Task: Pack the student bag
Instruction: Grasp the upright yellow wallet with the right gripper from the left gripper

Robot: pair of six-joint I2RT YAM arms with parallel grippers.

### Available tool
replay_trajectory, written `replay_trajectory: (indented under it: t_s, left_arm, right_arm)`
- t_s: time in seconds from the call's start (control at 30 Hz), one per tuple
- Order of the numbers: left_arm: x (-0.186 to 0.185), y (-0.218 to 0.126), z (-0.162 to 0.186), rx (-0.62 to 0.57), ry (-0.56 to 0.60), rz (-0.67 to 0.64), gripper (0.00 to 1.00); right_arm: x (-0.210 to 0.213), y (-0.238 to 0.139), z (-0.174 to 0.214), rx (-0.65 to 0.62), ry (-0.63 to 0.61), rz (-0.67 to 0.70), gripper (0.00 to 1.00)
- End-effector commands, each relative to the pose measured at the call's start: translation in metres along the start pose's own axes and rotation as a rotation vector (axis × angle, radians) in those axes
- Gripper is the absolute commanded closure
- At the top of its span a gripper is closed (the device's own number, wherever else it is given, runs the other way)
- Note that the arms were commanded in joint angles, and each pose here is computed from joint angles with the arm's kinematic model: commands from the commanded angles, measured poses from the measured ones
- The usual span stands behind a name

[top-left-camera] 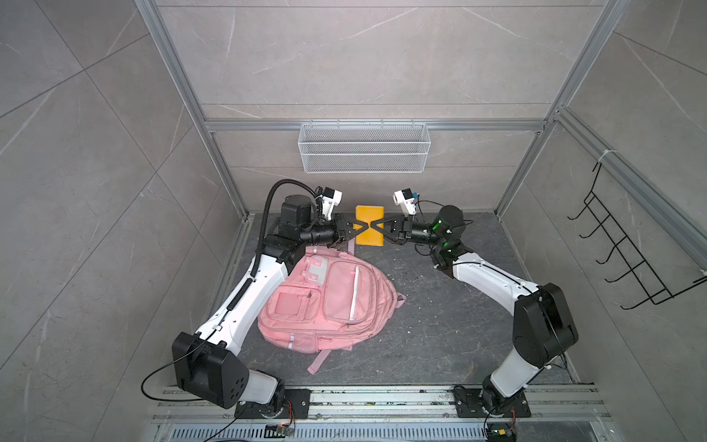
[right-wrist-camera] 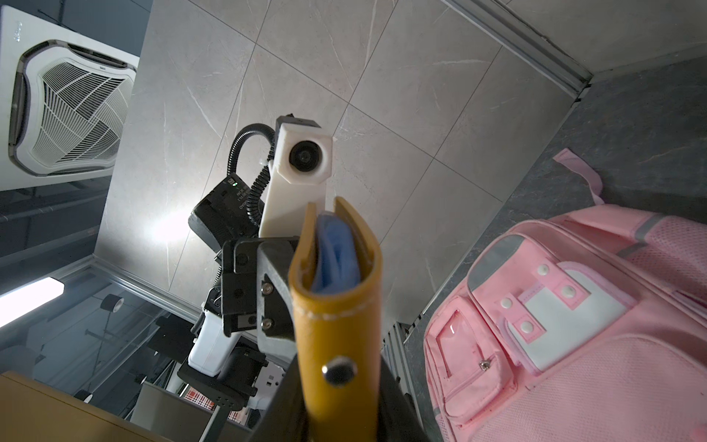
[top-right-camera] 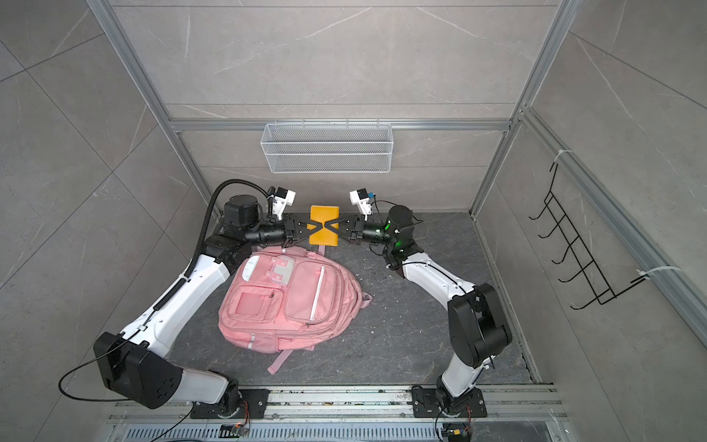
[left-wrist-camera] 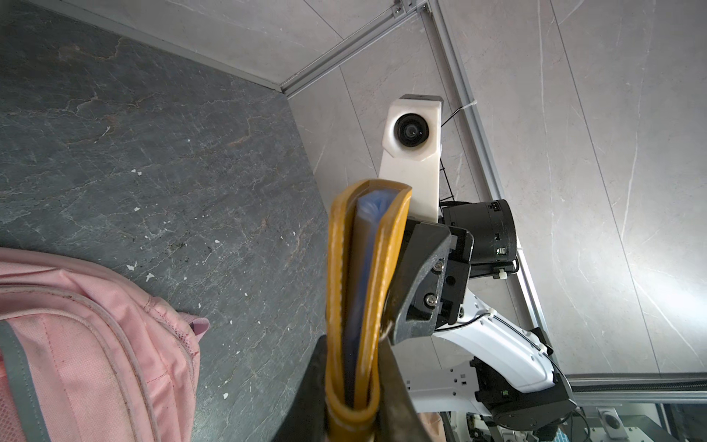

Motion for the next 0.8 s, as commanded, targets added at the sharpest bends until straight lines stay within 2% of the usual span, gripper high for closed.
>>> replay_trajectory:
  t_s: [0.0,0.23,0.33,0.4,0.5,0.6,0.77]
  left_arm:
    - [-0.011,-0.008,-0.005,-0.025,0.039,0.054,1.0]
    - [-0.003,-0.007,-0.006,-0.024,0.018,0.031,1.0]
    - [0.007,-0.007,-0.003,-0.014,-0.002,-0.035,0.81]
    - [0.017,-0.008,0.002,0.002,-0.011,-0.121,0.65]
    - [0.033,-0.012,0.012,0.03,-0.016,-0.252,0.49]
    - [0.049,-0.015,0.024,0.063,-0.033,-0.334,0.43]
    - [0.076,-0.015,0.049,0.123,-0.091,-0.42,0.43]
  right_arm:
    - [0.014,0.007,-0.004,0.025,-0.065,-0.049,0.76]
    - [0.012,0.005,-0.001,0.038,-0.084,-0.005,1.0]
    - [0.007,0.0,0.0,0.025,-0.082,0.039,1.0]
    - [-0.002,-0.012,-0.001,-0.019,-0.085,0.095,1.0]
    - [-0.016,-0.034,-0.001,-0.097,-0.062,0.194,1.0]
    - [-0.027,-0.053,0.003,-0.116,-0.047,0.329,1.0]
    - [-0.046,-0.071,0.021,-0.06,-0.011,0.531,1.0]
Point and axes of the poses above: each gripper's point midway between its finger pads, its own y axis out along the fingers, its own x axis along the line the jaws close on, z = x × y, the point moved 8 cm from there along -y, back along the fingers
